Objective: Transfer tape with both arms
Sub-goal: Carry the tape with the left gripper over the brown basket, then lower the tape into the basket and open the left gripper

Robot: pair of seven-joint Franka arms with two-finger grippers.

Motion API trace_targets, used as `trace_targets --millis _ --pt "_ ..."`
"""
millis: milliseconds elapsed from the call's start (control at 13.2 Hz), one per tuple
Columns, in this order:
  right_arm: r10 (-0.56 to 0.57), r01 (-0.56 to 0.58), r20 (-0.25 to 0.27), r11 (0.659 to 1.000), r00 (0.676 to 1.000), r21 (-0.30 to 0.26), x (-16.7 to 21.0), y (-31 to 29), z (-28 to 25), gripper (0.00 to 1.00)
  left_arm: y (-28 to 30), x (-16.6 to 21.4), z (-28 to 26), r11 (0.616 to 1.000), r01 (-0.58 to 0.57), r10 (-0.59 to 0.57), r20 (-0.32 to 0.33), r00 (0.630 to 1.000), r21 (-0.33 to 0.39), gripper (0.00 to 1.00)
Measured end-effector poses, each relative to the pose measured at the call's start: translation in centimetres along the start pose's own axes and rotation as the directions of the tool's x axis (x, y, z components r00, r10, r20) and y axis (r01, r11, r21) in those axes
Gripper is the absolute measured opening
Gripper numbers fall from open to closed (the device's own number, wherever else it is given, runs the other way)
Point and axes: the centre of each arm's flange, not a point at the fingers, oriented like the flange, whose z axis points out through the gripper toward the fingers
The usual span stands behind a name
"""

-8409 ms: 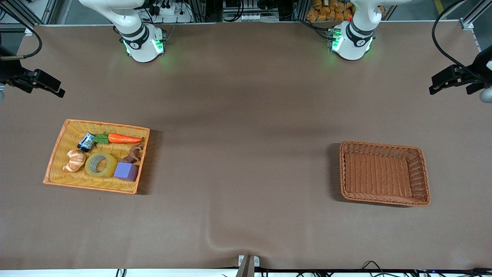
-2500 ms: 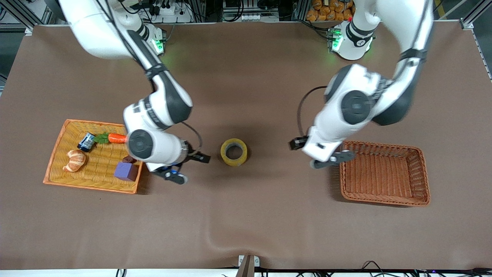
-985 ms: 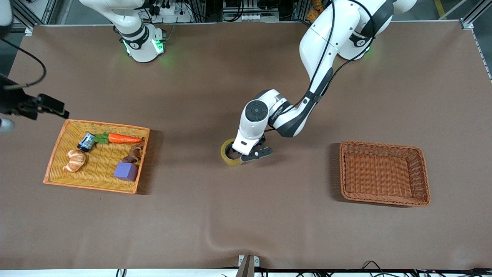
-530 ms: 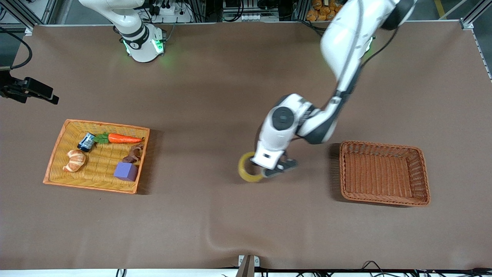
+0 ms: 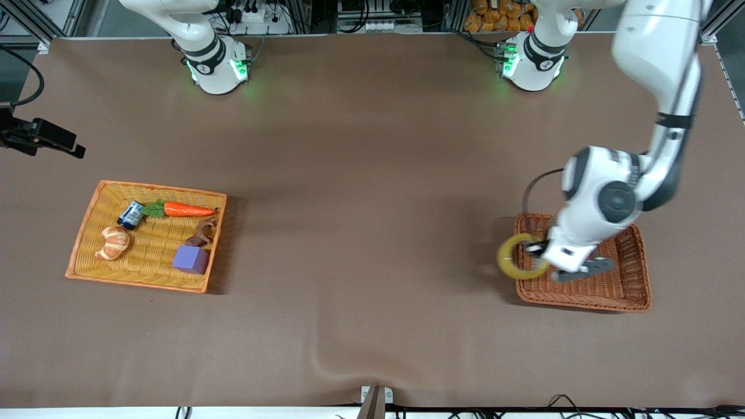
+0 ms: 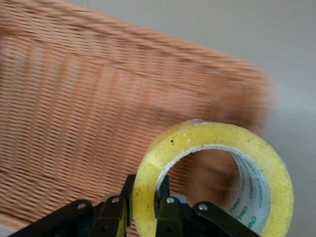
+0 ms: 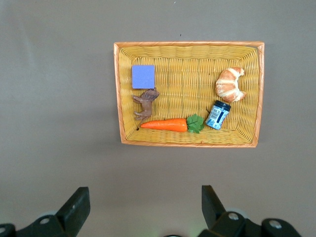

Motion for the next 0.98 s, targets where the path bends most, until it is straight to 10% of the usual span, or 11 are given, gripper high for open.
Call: trace_targets --millis 379,985 --pt "-0.003 0.003 -0.002 1.0 1.0 0.0 0.0 -0.1 0.0 1.0 -7.2 1.4 0.5 0.995 -0.098 0.098 0.008 0.995 0.0 0.22" --pt "-0.012 0.012 -0.004 1.0 1.0 -0.001 0.0 -0.7 0.0 1.0 -5.4 1.6 -6.2 0.992 -0.125 0.125 -0.075 0.989 -0.003 1.0"
